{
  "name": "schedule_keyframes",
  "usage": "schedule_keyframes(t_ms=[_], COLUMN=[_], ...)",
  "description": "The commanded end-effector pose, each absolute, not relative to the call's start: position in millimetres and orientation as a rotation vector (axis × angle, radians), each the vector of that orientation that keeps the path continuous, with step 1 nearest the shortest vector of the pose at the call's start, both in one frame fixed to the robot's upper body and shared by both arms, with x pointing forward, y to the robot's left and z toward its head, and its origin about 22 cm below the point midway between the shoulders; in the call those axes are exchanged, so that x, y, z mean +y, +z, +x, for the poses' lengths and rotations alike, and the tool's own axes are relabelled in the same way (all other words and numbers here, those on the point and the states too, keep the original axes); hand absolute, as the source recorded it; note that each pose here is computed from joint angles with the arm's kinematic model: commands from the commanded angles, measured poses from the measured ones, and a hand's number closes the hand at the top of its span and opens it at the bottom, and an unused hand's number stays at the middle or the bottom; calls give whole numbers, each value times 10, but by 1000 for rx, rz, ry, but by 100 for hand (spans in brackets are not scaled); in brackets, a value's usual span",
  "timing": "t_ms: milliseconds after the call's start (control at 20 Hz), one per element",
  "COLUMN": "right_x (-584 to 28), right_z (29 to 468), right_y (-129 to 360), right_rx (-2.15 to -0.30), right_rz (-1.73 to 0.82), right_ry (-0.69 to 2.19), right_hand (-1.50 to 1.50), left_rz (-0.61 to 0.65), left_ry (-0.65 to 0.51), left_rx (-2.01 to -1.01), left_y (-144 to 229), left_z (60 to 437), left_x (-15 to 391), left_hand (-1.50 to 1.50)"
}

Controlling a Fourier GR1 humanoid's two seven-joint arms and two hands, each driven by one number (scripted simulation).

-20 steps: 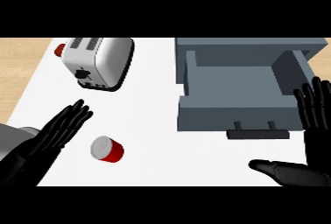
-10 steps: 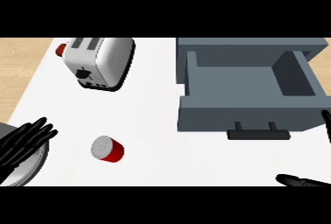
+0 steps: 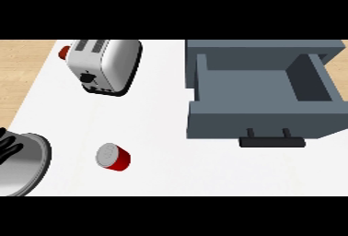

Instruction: Pick up the can, place it into the drawer and close the drawer

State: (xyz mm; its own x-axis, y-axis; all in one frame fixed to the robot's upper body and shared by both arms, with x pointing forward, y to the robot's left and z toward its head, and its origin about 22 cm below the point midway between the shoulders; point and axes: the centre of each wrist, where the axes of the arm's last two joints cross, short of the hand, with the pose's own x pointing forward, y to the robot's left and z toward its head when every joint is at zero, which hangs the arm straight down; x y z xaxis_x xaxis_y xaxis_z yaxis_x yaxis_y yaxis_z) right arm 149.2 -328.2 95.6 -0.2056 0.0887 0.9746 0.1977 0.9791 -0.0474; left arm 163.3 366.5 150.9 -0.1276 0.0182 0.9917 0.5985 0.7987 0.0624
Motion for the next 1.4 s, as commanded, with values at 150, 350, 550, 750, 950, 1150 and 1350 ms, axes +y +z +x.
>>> schedule_keyframes(t_ms=[150,350,550,750,950,1150,1350], right_x=[-3369,-3431,-3541,-3646,-3764,-3762,-3734], right_z=[1292,1291,1152,980,1080,890,898], right_y=[782,848,1077,1005,1005,1029,903], right_rx=[-1765,-1785,-1790,-1800,-1781,-1777,-1775], right_rz=[-209,-193,-191,-211,-216,-213,-200], right_ry=[-93,-75,-84,-100,-100,-83,-101], right_hand=[-150,-150,-150,-150,-150,-150,-150], left_rz=[-589,-618,-647,-646,-633,-620,-572], left_ry=[-397,-392,-366,-344,-349,-348,-384], left_rx=[-1540,-1501,-1444,-1439,-1421,-1415,-1402], left_y=[1406,1427,1458,1251,1244,929,759], left_z=[1716,1887,1790,2003,1914,2005,2184], left_x=[3488,3597,3435,3325,3111,3015,2772], left_hand=[-150,-150,-150,-150,-150,-150,-150])
